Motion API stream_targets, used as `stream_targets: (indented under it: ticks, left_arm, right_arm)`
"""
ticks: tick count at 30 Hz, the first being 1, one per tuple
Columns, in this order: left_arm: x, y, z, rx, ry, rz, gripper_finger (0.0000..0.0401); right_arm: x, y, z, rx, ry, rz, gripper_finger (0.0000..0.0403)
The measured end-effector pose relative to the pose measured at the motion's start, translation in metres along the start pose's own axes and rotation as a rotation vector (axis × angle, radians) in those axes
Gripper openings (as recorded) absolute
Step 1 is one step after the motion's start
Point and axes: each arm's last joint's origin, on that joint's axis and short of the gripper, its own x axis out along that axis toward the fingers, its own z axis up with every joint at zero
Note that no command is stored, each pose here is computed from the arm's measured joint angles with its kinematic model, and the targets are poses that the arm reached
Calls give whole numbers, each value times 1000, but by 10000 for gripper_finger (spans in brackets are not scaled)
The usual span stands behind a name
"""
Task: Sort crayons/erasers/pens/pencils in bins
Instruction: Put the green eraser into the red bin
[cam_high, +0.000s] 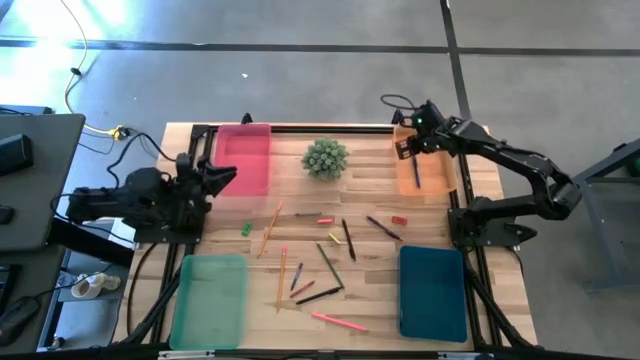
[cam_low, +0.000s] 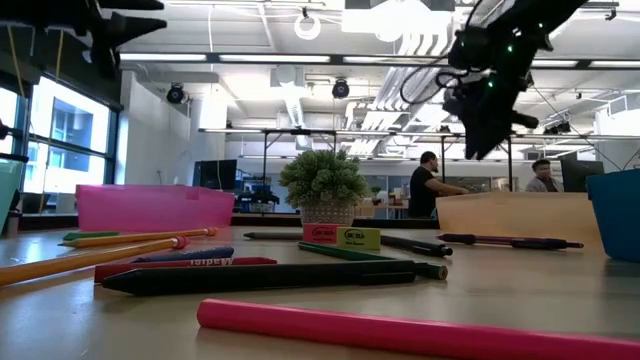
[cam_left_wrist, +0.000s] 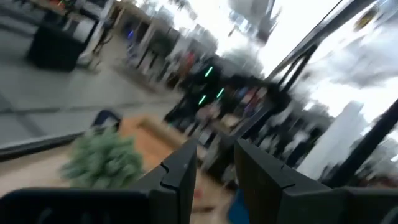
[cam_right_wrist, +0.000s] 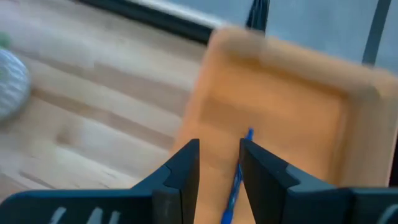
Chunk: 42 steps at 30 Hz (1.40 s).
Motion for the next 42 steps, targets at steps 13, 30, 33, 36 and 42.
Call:
stream_targets:
  ticks: [13,30,33,36,42]
  left_arm:
    - [20,-18,12,-17,525,283,97]
    - [55,-11,-39,-70,988,544,97]
    - [60,-10,-45,-122,1000,610,97]
    - [64,-9,-51,-164,1025,653,104]
    - [73,-6,-66,-160,1094,727,145]
  right_arm:
    - [-22,1,18,-40,-54,-36,106]
    - [-22,0,17,-42,-45,-43,106]
    - [-22,0,17,-42,-46,-46,106]
    - [-22,0,17,-42,-46,-46,106]
    - [-22,0,17,-47,-46,-47,106]
